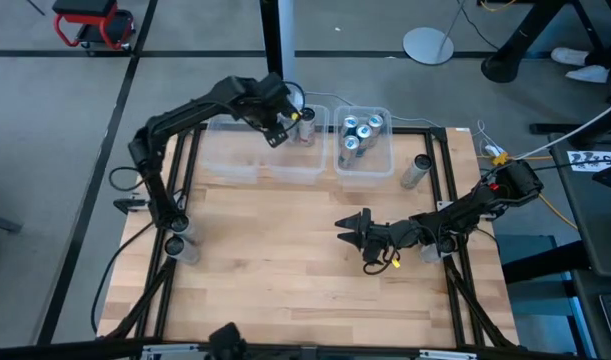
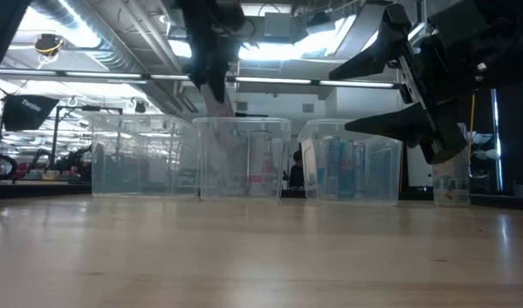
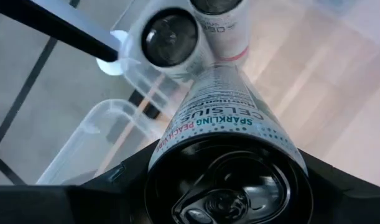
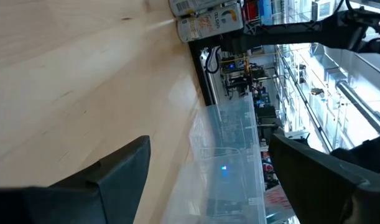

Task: Sort soda cans
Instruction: Put the white-pink soda can into the middle transparent bin

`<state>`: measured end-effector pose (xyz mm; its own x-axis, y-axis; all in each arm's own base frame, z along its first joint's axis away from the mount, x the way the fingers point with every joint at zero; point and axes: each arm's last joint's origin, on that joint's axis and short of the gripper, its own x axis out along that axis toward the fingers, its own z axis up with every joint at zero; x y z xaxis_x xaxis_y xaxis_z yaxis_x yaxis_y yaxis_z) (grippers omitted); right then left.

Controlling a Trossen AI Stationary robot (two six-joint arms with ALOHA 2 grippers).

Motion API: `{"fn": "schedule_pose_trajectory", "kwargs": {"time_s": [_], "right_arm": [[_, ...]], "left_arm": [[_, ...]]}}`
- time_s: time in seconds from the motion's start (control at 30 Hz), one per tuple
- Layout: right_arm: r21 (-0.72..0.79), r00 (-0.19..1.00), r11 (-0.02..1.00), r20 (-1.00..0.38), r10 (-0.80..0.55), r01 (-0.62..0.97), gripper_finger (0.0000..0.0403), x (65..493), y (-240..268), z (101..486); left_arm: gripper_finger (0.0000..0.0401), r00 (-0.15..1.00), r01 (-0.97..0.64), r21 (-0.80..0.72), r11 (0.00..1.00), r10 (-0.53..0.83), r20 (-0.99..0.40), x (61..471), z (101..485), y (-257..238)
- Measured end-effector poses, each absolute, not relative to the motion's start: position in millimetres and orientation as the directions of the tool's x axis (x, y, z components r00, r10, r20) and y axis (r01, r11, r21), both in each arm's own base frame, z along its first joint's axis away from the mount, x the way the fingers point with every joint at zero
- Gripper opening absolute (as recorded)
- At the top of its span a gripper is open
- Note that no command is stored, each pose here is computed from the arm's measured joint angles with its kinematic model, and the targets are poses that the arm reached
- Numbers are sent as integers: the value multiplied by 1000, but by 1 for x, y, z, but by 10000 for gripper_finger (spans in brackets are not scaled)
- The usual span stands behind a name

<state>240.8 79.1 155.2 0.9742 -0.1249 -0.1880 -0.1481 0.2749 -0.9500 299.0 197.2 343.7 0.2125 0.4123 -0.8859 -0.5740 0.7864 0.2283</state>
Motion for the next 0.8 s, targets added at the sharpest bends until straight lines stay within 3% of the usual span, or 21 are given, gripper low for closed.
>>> {"fn": "schedule_pose_trajectory", "kwargs": {"time_s": [0.33,0.8], "right_arm": [[-941,962,292,-222,-156,-170,326,243,69,152],[-940,963,296,-222,-155,-169,326,243,70,152]], "left_arm": [[246,174,-440,238,866,343,-923,329,310,200],[246,74,-385,238,891,287,-955,351,261,211]]}}
